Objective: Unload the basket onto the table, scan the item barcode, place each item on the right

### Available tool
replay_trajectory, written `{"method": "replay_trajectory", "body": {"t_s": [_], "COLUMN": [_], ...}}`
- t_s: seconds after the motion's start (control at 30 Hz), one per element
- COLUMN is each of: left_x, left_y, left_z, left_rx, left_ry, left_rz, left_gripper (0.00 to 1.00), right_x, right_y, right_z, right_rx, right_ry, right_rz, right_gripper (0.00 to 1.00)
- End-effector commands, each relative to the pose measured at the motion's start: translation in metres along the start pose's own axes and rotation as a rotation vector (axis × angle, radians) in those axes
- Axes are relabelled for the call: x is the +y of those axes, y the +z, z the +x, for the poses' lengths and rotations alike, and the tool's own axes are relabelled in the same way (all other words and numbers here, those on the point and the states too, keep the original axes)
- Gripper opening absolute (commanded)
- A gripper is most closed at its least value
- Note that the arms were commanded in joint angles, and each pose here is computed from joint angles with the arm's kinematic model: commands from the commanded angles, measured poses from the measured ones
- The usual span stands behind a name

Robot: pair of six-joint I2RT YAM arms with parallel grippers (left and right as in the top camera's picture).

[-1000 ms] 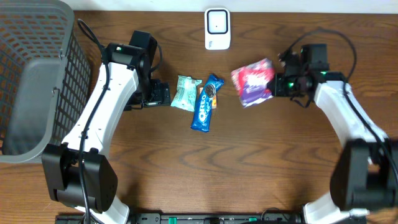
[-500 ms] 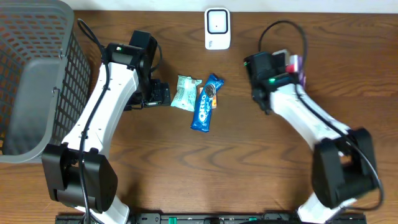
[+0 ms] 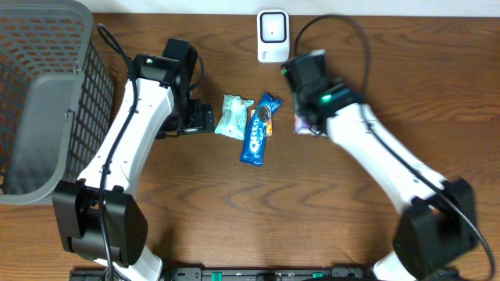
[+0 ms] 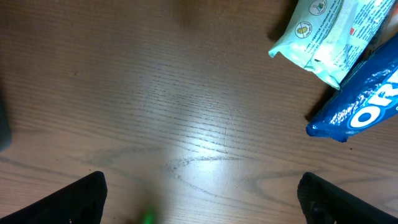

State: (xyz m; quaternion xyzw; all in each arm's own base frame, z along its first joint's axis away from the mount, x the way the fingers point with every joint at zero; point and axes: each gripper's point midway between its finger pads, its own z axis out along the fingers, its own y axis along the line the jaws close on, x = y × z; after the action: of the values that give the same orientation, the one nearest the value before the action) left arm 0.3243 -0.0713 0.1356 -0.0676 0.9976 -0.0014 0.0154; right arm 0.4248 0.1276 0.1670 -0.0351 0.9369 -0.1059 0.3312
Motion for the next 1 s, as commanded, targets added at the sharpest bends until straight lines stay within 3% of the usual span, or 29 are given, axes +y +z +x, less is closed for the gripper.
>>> {"method": "replay_trajectory", "body": {"t_s": [0.0, 0.13, 0.3, 0.43, 0.6, 0.7, 0.83, 0.97], "left_x": [0.001, 0.001, 0.001, 0.001, 0.001, 0.001, 0.001, 0.001], "left_y": [-0.004, -0.004, -0.004, -0.004, -0.004, -0.004, -0.004, -0.004], "left_z": [-0.001, -0.001, -0.001, -0.001, -0.001, -0.001, -0.001, -0.001], "left_rx": [-0.012, -0.012, -0.012, -0.012, -0.012, -0.012, -0.012, -0.012], "left_ry": [0.002, 0.002, 0.002, 0.002, 0.002, 0.002, 0.002, 0.002], "left_rz": [-0.006, -0.005, -0.005, -0.005, -0.005, -0.005, -0.005, -0.005], "left_gripper": [0.98, 0.98, 0.98, 0.98, 0.98, 0.98, 0.98, 0.98], "right_x": [-0.035, -0.092, -0.111, -0.098, -0.043, -0.026, 0.001, 0.003], "right_y": [-0.034, -0.029, 0.003, 0.04, 0.079, 0.113, 0.125, 0.129], "right_z": [-0.034, -0.024, 0.01, 0.036, 0.04, 0.055, 0.069, 0.073], "right_rx": [-0.055, 0.005, 0.14, 0.238, 0.274, 0.338, 0.391, 0.402], "right_ry": [0.15, 0.264, 0.287, 0.35, 0.395, 0.46, 0.472, 0.474], "right_rz": [-0.124, -0.106, -0.263, -0.423, -0.743, -0.752, -0.871, -0.872], "right_gripper": [0.71, 0.75, 0.77, 0.76, 0.73, 0.71, 0.69, 0.63]}}
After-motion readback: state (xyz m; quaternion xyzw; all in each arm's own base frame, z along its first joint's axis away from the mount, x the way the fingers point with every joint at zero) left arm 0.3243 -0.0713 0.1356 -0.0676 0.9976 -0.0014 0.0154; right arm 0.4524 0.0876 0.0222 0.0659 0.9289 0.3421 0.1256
